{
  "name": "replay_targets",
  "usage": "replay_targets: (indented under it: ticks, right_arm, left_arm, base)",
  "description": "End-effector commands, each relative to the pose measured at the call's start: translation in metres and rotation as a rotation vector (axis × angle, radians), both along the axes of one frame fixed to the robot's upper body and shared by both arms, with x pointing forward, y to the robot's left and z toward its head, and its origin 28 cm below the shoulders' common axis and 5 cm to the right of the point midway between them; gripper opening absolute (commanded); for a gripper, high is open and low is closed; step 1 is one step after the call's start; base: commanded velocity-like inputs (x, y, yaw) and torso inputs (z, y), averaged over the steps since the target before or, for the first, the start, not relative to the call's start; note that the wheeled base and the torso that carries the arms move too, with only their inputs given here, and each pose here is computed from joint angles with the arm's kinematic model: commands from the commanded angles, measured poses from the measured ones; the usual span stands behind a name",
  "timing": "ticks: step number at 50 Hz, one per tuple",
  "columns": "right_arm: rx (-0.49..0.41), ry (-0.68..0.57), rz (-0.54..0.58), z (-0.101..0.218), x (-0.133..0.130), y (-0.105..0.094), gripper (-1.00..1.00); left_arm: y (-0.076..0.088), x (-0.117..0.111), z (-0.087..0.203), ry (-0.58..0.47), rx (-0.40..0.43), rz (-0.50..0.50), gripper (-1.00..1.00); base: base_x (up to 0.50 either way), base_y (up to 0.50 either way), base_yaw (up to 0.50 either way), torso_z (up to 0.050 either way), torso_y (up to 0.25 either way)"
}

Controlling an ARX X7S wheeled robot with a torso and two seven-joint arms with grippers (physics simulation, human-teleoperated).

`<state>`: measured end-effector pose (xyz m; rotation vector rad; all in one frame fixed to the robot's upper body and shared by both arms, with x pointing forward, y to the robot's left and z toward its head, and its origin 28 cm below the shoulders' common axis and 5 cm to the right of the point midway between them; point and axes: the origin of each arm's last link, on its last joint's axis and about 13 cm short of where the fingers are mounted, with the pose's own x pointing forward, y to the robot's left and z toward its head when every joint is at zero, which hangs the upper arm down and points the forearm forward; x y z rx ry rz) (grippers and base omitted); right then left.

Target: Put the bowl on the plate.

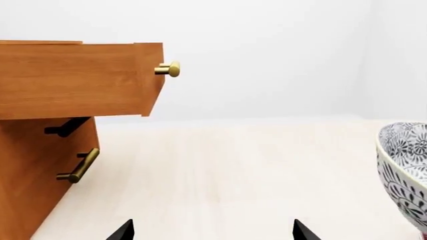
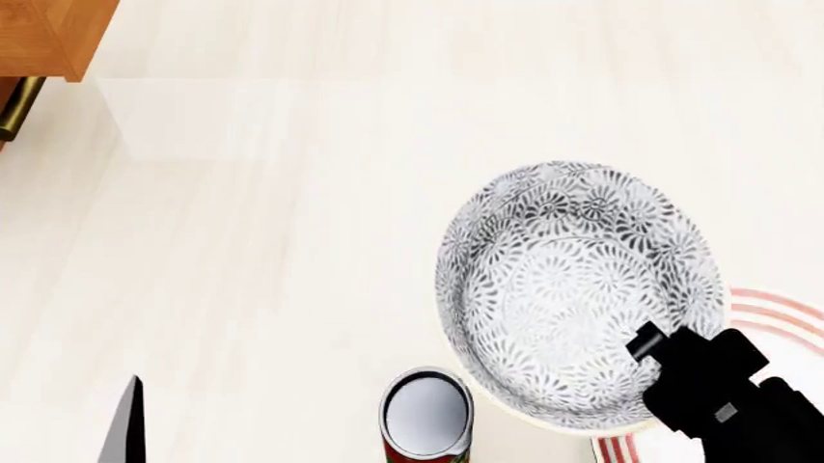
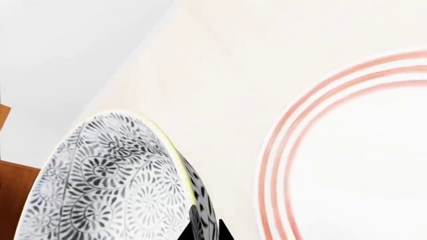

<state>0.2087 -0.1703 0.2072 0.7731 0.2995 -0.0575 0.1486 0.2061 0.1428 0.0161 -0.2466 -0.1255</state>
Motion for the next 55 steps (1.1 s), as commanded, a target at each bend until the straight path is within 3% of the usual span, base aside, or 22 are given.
replay_targets:
  ticks: [1,31,55]
  right_arm:
    - [0.054,-0.051,-0.091,0.001,-0.028,-0.020,-1.00]
    - [0.076,-0.072,-0.233,0.005,-0.054,-0.050,-1.00]
    - [0.065,-0.035,-0.315,0.000,-0.056,-0.063,-1.00]
  left_arm:
    - [0.001,0.001,0.002,-0.021,-0.022,-0.007,1.00]
    - [0.001,0.001,0.001,-0.019,-0.023,-0.005,1.00]
    - [0.002,0.001,0.001,-0.019,-0.024,-0.005,1.00]
  base:
    - [0.00,0.00,0.00,0.000,0.000]
    - [0.00,0.00,0.00,0.000,0.000]
    - [0.00,0.00,0.00,0.000,0.000]
